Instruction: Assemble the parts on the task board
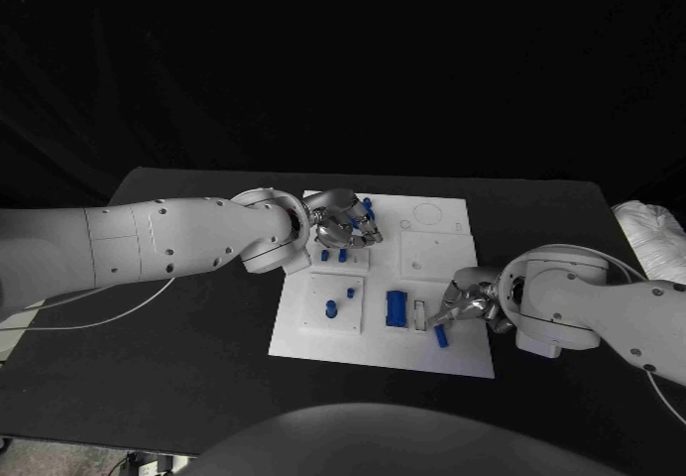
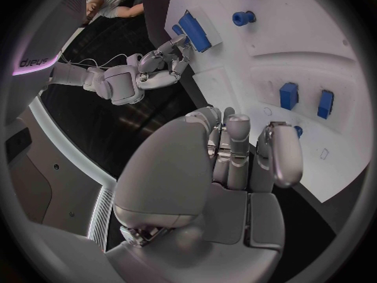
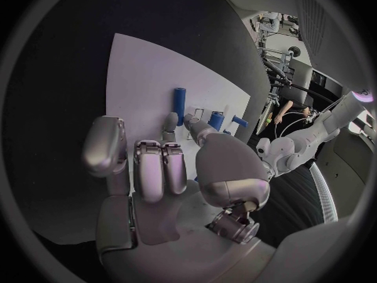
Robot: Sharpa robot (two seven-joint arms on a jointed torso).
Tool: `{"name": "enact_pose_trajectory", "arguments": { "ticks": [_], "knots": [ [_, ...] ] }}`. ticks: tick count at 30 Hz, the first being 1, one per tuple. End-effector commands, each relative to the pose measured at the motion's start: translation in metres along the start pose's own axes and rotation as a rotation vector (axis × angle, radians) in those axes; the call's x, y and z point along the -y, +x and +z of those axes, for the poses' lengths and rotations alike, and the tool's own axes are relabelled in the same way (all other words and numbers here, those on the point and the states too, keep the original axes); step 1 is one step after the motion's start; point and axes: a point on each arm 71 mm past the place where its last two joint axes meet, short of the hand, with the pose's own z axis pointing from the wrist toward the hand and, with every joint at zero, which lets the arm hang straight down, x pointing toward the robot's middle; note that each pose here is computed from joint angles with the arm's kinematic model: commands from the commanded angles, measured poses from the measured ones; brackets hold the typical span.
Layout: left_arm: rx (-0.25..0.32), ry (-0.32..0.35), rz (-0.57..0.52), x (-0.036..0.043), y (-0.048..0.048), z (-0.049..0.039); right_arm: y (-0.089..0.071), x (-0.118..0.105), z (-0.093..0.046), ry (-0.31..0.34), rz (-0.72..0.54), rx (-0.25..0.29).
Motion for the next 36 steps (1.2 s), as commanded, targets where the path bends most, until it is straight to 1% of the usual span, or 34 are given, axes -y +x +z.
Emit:
{"name": "enact_pose_trajectory", "arguments": {
  "ticks": [1, 9, 22, 26, 36],
  "knots": [
    [-0.025, 0.001, 0.005, 0.0019, 0.0032, 0.0007, 0.0044, 0.014, 0.0041, 0.103, -0.117, 0.01],
    [-0.031, -0.003, 0.007, 0.0019, 0.0043, 0.0006, 0.0035, 0.0133, 0.0034, 0.117, -0.186, 0.029],
    [-0.041, -0.011, 0.01, 0.001, 0.005, 0.0004, 0.0015, 0.0127, 0.004, 0.125, -0.214, 0.05],
    [-0.045, -0.015, 0.01, 0.0007, 0.0053, 0.0003, 0.0009, 0.0131, 0.005, 0.126, -0.207, 0.05],
    [-0.047, -0.02, 0.011, 0.0001, 0.0056, 0.0001, -0.0003, 0.0165, 0.0084, 0.125, -0.126, 0.031]
  ]
}}
